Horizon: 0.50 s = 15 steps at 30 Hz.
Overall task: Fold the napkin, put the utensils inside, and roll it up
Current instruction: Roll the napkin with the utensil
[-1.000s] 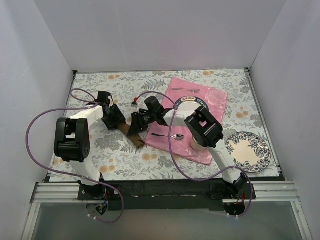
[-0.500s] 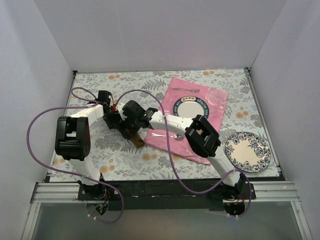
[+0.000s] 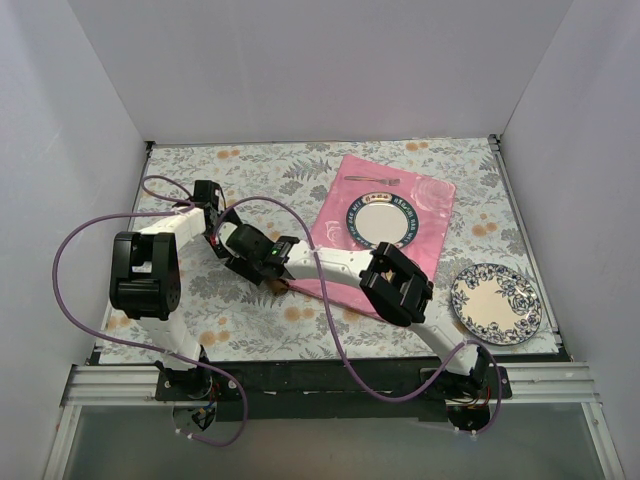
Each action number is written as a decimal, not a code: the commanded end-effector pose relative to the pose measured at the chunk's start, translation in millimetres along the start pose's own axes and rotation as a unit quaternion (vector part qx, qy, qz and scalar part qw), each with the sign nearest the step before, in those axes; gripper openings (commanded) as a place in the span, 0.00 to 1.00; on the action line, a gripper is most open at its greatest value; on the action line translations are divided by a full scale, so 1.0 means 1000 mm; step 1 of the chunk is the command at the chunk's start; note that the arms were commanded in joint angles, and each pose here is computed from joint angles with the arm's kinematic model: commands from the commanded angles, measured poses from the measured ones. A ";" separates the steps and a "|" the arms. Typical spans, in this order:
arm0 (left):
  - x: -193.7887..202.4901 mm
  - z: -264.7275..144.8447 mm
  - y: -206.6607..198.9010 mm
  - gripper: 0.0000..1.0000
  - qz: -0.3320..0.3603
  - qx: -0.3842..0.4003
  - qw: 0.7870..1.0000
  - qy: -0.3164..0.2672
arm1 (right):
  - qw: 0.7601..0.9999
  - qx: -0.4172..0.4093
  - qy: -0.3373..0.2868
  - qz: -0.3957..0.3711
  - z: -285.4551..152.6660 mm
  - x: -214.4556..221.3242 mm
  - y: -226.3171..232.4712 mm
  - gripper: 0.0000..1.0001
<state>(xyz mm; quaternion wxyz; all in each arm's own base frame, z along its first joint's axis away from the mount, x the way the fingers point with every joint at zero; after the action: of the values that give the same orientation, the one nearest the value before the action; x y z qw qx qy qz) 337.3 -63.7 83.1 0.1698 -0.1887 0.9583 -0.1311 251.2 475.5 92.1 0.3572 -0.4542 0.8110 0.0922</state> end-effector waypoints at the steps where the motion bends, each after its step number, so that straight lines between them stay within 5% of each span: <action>1: -0.002 -0.004 0.002 0.55 -0.011 0.002 1.000 -0.001 | 1.000 0.026 -0.014 0.009 0.013 0.001 -0.005 0.65; 5: -0.006 -0.012 0.005 0.65 -0.020 0.009 1.000 -0.013 | 0.999 0.009 -0.016 0.031 0.014 0.003 -0.007 0.48; 15: -0.010 -0.032 0.001 0.82 -0.020 0.052 0.998 -0.034 | 0.971 -0.175 -0.035 0.160 0.009 0.006 -0.014 0.40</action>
<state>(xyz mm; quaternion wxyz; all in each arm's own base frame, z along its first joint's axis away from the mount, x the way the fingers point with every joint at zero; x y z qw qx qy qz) 339.0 -49.5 92.1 0.1823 -0.2187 0.9474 -0.1464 264.9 468.6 80.3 0.3361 -0.4028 0.8289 0.1943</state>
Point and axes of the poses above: each gripper's point midway between its finger pads, its own z axis out along the fingers, its own y axis along the line the jaws close on, x = y × z, the point moved 6 cm from there along -z, back along the fingers, and after that the axes turned 8 degrees about z, right-handed, at the moved point
